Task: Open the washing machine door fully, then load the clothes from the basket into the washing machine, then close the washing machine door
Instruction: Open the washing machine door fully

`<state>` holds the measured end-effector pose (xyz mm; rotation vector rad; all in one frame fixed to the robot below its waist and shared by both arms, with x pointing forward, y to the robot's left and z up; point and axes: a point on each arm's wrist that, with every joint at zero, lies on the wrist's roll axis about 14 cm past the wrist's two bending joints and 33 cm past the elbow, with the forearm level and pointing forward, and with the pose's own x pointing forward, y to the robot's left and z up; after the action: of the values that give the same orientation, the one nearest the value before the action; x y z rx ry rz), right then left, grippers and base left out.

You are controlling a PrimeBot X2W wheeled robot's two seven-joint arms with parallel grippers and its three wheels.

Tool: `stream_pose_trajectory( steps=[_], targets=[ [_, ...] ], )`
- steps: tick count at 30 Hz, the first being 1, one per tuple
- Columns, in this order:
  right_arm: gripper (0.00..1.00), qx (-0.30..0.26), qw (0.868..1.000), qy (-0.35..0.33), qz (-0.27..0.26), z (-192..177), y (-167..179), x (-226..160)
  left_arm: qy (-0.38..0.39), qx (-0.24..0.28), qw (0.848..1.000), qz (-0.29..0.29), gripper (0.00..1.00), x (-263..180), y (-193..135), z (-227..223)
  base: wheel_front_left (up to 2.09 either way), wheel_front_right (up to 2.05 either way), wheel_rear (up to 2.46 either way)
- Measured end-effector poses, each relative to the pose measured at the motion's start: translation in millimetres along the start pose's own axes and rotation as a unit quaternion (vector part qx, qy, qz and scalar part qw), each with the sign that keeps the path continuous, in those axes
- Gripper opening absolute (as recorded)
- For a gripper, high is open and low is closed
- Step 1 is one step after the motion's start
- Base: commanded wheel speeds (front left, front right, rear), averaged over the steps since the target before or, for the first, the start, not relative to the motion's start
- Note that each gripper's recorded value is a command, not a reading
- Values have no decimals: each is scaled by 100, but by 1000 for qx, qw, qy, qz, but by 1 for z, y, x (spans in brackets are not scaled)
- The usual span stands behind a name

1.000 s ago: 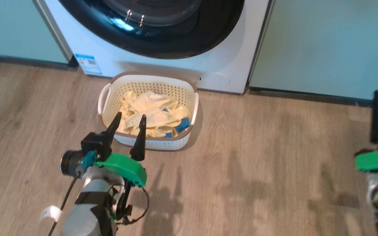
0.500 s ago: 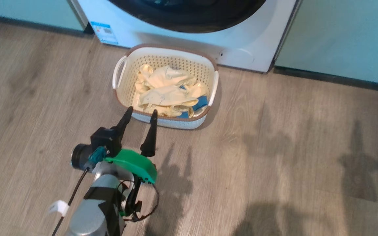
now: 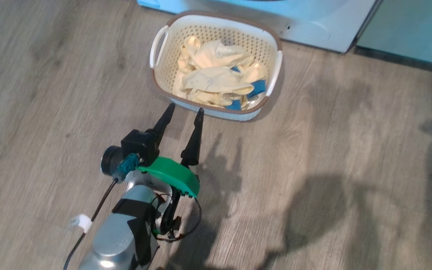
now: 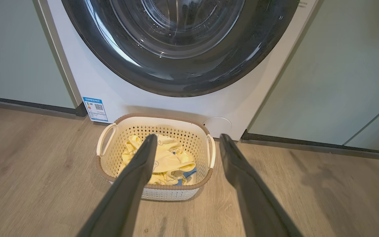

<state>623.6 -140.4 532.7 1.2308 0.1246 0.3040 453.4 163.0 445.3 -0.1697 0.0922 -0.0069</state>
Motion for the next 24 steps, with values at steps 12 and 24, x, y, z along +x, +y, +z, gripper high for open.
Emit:
stream_pose_trajectory(
  steps=[12,24],
  targets=[
    [0,25,997,75,23,-23,8,61,12,0,1000,14,100,12,9,-11,0,0,0],
    [0,52,992,115,30,-61,19,110,21,-4,1000,18,100,20,12,-20,0,0,0]
  ],
)
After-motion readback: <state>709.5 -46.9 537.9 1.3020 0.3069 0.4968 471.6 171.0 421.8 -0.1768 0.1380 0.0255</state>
